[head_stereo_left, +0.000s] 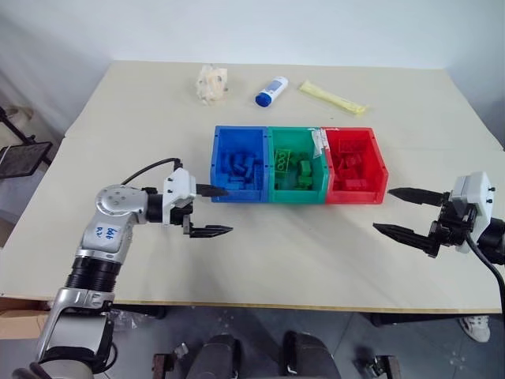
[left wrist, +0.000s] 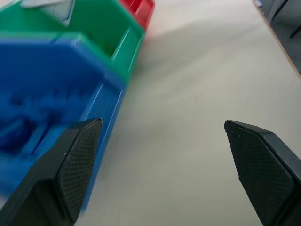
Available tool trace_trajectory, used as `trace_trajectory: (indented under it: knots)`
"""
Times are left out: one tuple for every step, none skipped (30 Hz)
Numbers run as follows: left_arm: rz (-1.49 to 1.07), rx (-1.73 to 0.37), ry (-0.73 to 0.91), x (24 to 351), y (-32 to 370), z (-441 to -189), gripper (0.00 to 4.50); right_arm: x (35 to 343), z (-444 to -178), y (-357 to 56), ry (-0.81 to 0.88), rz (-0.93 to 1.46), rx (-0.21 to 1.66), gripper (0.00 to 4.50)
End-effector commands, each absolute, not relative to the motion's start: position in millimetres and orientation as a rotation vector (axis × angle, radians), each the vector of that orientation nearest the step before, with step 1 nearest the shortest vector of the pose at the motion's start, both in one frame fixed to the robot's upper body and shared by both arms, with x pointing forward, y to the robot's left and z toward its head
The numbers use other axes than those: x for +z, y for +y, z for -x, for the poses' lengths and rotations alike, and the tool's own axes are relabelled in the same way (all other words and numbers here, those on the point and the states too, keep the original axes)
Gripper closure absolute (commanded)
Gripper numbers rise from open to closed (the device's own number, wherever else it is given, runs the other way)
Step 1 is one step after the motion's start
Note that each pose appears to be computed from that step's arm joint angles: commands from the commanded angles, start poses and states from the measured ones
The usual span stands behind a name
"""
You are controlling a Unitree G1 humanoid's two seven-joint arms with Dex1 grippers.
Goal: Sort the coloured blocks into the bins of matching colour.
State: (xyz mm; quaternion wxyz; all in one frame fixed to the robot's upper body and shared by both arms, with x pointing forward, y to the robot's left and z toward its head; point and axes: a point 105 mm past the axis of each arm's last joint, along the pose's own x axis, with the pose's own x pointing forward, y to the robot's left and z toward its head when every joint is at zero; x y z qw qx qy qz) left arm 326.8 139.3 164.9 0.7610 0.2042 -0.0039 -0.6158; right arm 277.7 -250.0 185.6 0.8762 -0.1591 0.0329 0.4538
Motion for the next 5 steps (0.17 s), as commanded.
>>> trace_trajectory:
  knots:
    - [-0.439,-1.293,-0.055,181.5,152.4,-328.1,0.08,195.8,-279.7,-252.5,0.047,0.393,0.962,0.00]
    - [-0.431,-1.281,-0.051,182.5,155.3,-328.4,0.08,195.7,-280.5,-253.0,0.049,0.397,0.964,0.00]
    - [-0.427,-1.275,-0.050,183.1,156.5,-328.5,0.08,195.6,-280.9,-253.4,0.051,0.400,0.965,0.00]
    - [-0.423,-1.268,-0.048,183.1,158.0,-328.4,0.08,194.9,-281.2,-253.9,0.052,0.401,0.966,0.00]
    - [-0.420,-1.267,-0.045,182.1,158.9,-327.2,0.08,193.5,-281.2,-254.6,0.052,0.400,0.963,0.00]
